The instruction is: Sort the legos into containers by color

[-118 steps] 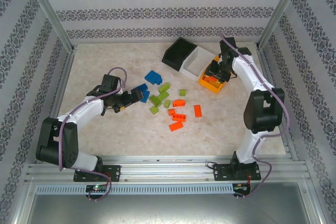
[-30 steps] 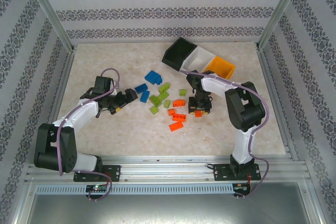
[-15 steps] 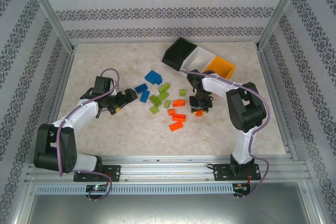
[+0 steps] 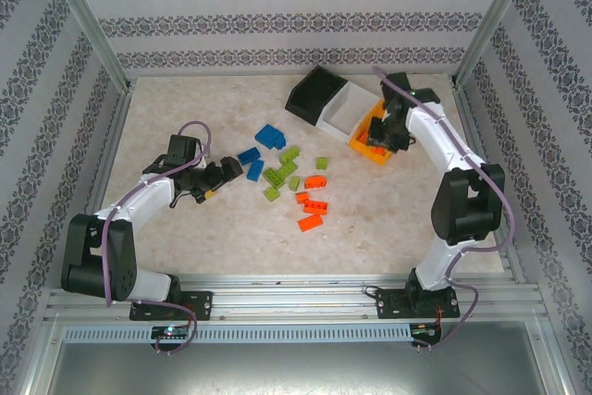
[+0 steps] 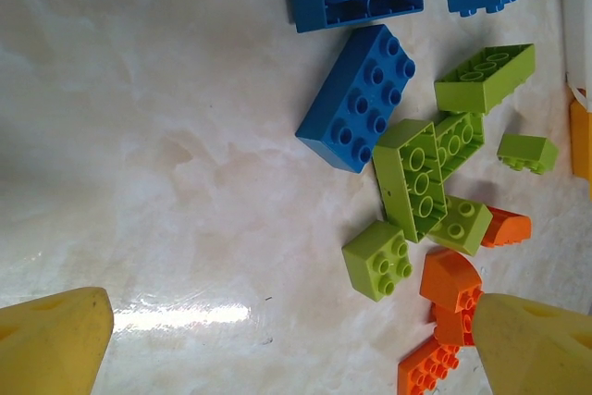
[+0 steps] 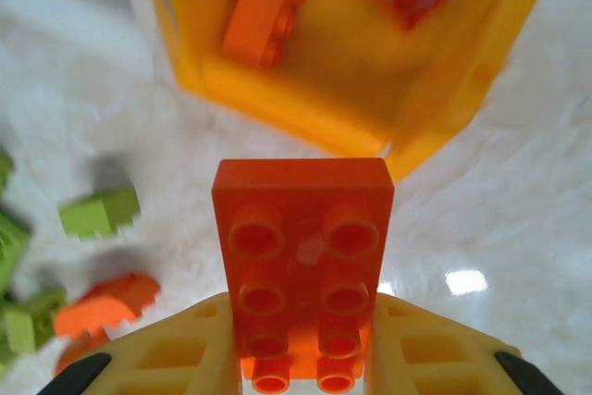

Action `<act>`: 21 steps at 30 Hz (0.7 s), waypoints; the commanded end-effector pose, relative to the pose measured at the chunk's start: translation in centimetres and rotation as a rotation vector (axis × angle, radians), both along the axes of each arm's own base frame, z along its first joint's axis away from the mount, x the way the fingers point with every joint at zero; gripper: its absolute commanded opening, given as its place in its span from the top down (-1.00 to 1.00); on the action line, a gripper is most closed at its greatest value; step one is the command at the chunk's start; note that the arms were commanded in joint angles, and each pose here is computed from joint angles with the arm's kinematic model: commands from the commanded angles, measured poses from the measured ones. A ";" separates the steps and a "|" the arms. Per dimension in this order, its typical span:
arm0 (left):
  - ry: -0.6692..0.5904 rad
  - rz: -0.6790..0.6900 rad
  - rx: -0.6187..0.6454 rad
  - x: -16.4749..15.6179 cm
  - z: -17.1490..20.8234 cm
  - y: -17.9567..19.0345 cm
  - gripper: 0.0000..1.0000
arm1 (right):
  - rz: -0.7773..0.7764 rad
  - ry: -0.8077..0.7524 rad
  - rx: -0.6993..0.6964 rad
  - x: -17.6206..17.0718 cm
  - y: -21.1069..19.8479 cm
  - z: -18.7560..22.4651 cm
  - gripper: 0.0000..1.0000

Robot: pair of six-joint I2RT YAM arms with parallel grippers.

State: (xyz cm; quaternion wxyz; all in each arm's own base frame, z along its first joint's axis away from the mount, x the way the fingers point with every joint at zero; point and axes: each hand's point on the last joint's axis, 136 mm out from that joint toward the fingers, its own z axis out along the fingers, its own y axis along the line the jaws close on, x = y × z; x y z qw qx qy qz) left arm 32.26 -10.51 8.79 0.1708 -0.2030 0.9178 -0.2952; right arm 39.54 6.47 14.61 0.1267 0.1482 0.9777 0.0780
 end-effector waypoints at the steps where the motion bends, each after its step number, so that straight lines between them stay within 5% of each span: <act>1: -0.025 0.001 -0.005 0.9 0.6 0.2 -1.00 | -0.022 0.015 0.004 2.2 -1.2 -0.2 0.40; 10: -0.015 -0.014 0.036 0.7 1.2 0.6 -1.00 | -0.071 0.056 -0.007 8.1 -3.4 -3.5 0.40; 21: -0.004 -0.020 0.064 1.0 1.8 1.1 -1.00 | -0.106 0.105 -0.002 9.5 -5.1 -6.7 0.26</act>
